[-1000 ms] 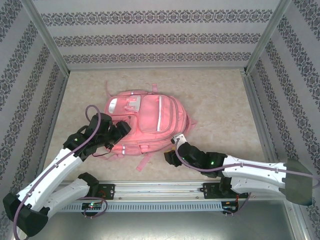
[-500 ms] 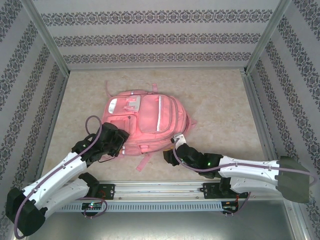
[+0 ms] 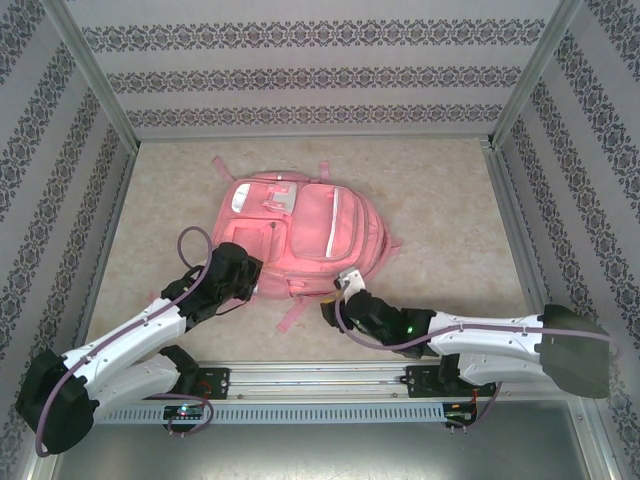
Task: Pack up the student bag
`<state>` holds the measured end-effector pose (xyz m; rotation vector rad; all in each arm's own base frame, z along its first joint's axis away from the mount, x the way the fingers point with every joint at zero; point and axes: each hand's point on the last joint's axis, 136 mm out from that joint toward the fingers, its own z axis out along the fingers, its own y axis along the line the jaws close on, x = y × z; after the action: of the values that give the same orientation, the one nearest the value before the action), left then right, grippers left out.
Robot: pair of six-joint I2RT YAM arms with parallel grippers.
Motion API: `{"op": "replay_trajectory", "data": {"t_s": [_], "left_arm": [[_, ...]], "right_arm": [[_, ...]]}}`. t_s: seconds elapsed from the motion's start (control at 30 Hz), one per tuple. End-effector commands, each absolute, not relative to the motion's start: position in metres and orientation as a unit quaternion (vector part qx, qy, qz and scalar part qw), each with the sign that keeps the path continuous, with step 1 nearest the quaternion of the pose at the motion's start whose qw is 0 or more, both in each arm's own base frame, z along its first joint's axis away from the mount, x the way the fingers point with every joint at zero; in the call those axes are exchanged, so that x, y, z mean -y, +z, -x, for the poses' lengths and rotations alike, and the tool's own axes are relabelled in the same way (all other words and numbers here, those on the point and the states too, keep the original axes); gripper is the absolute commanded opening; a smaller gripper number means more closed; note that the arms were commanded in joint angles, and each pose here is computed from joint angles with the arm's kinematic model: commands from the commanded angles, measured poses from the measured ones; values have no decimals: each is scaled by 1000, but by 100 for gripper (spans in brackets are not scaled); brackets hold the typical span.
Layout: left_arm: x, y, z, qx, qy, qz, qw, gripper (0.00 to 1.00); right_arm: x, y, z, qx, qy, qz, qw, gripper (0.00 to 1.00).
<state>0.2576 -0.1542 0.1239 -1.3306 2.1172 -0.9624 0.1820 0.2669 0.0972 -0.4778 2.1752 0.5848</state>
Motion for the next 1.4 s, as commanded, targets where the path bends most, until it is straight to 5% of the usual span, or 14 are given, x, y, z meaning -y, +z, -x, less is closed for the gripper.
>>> {"op": "replay_trajectory", "data": {"t_s": [0.0, 0.33, 0.6, 0.97, 1.37], "left_arm": [[163, 123, -253, -764, -369, 477, 227, 0], [182, 141, -245, -756, -418, 442, 239, 0], [210, 173, -255, -732, -478, 407, 264, 0], [215, 185, -252, -729, -470, 405, 291, 0], [213, 180, -247, -726, -461, 415, 296, 0]], "right_arm": [[-251, 98, -212, -873, 226, 137, 410, 41], [-246, 108, -261, -883, 215, 116, 402, 40], [-245, 115, -218, -863, 208, 151, 434, 47], [-258, 82, -174, -874, 232, 180, 387, 60], [-301, 51, -188, -898, 173, 186, 359, 66]]}}
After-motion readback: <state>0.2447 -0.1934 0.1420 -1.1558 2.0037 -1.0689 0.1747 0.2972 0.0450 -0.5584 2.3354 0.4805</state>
